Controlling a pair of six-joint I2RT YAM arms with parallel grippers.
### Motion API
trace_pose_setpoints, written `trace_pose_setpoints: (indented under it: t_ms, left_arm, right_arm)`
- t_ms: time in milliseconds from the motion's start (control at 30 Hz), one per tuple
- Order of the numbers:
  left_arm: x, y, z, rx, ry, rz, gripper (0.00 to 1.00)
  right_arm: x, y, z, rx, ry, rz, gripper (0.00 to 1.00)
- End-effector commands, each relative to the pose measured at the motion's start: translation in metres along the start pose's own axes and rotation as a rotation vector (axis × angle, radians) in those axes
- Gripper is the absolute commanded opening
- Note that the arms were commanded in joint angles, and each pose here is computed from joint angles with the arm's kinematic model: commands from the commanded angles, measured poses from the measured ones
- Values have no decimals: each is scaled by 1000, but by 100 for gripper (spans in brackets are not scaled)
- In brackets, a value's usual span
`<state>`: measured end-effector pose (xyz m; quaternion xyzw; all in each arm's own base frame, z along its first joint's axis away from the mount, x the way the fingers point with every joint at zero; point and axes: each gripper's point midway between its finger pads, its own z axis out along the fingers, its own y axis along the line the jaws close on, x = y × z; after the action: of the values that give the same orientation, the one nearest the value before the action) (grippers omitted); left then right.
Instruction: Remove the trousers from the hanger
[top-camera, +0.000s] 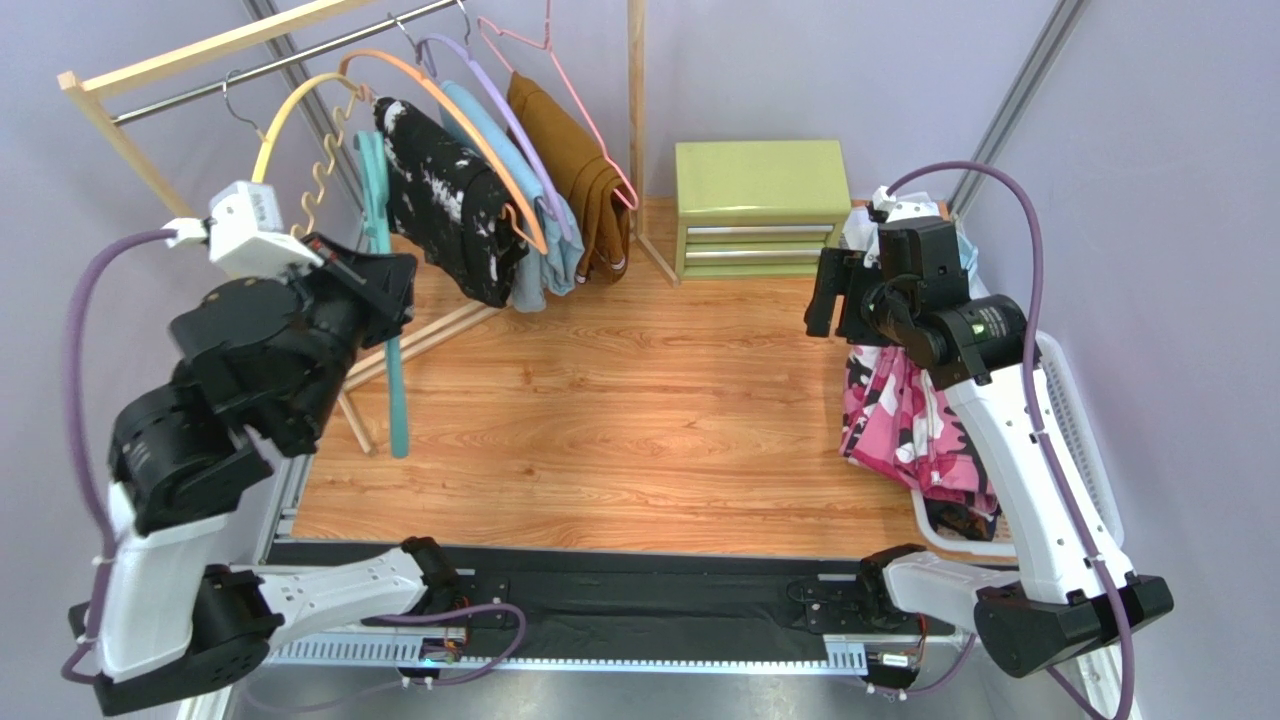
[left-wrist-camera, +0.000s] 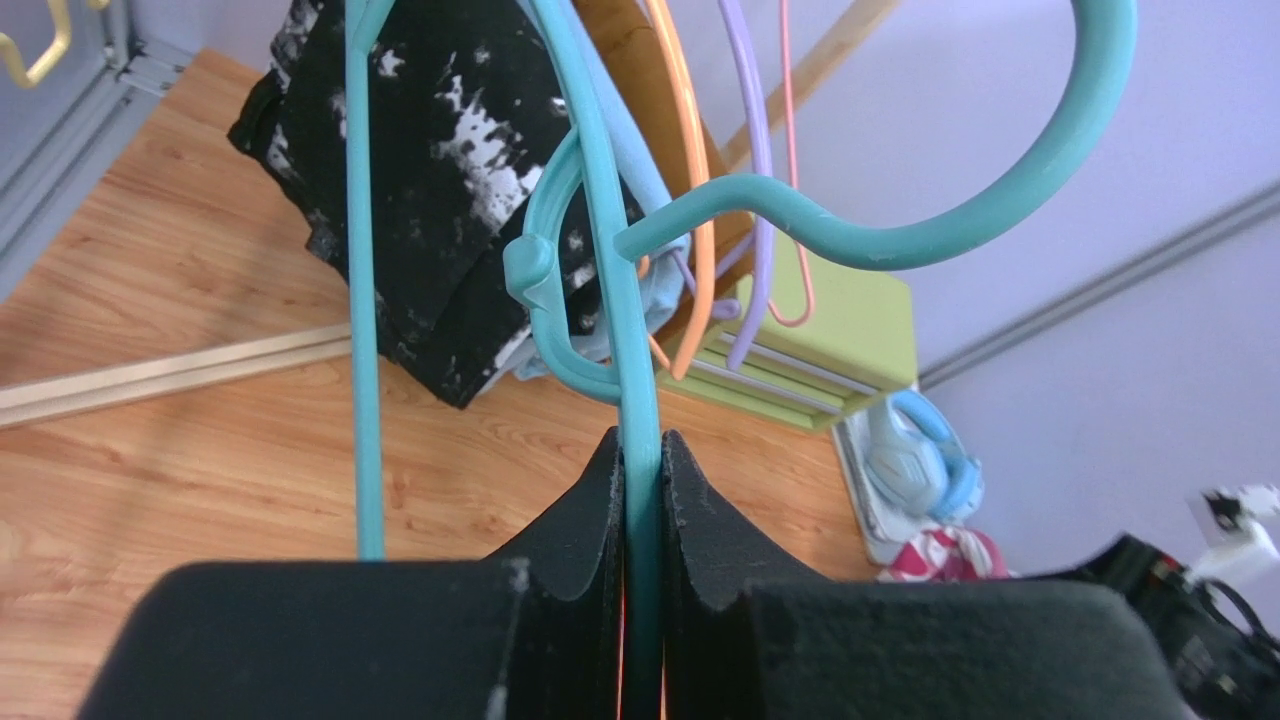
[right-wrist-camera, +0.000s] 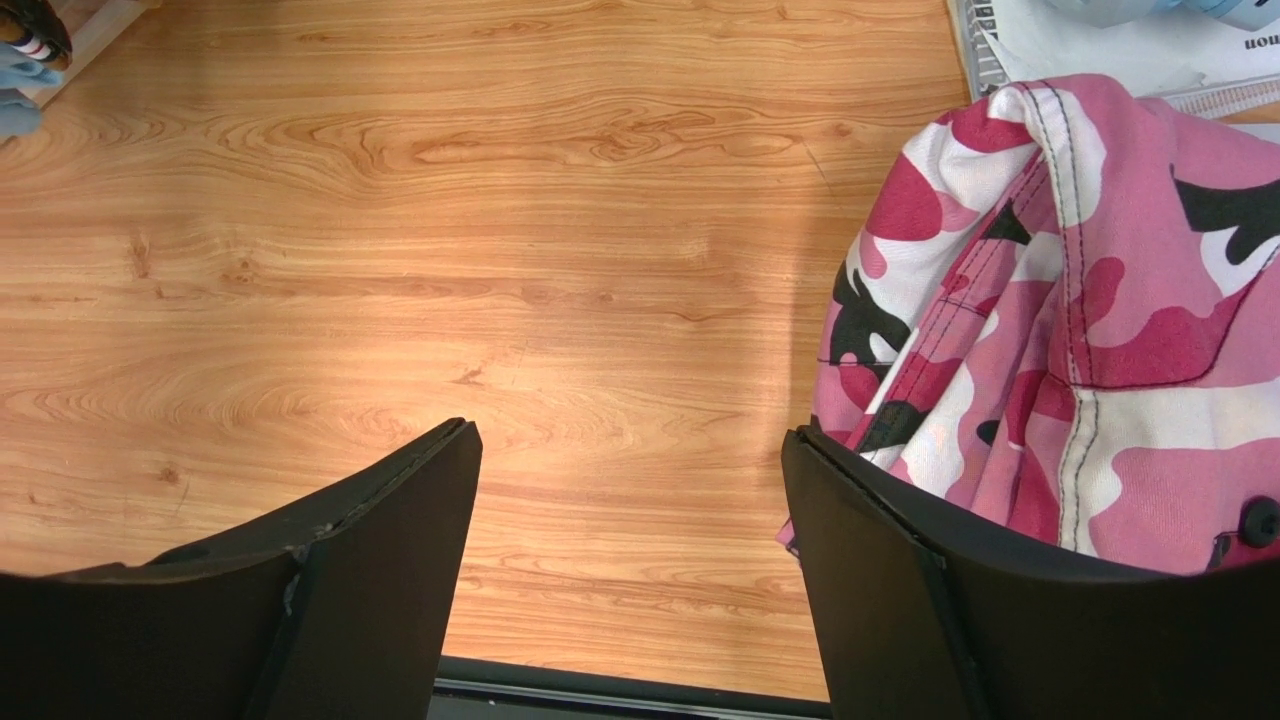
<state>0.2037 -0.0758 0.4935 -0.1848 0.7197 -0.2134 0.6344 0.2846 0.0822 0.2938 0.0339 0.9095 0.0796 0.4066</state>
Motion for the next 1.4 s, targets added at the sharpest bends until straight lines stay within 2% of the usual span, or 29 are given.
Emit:
trace_pose_setpoints:
  t_ms: [0,100,133,333,467,533,800,900,1067,1367]
  left_arm:
    - [-10,-2,25,-89,-109,-26,0]
    - [-9,-10,43,-56,-95,-99,0]
    - [3,-21,53,-13,-33,-105,0]
    - [-14,-25,80,-22,-76,-136,0]
    - [-25,-15,97,-43,-93,-202,0]
    - [-24,-17,106,-21,-74,-223,0]
    - [-59,-13,133,63,-137,-305,0]
    - [-63,0,143,37,-136,-347,0]
    - [-77,9,153,41,-164,-359,0]
    - [-76,22,164,-7,-159,-391,0]
  right_arm:
    - [1,3,-4,-22,-22,-6,79]
    - [3,1,-7,-19,-24,-8,79]
    - [5,1,-6,-21,-20,-7,79]
    - [4,6,-6,-33,-21,-27,79]
    - [5,8,-5,-41,-22,-33,79]
    - [6,7,-5,-39,-24,-37,79]
    - [5,4,-6,-26,-39,-48,79]
    - [4,2,-8,-18,-49,-51,79]
    - [2,-2,-10,-3,-65,-60,80]
    - [0,-4,-14,5,-82,-65,81]
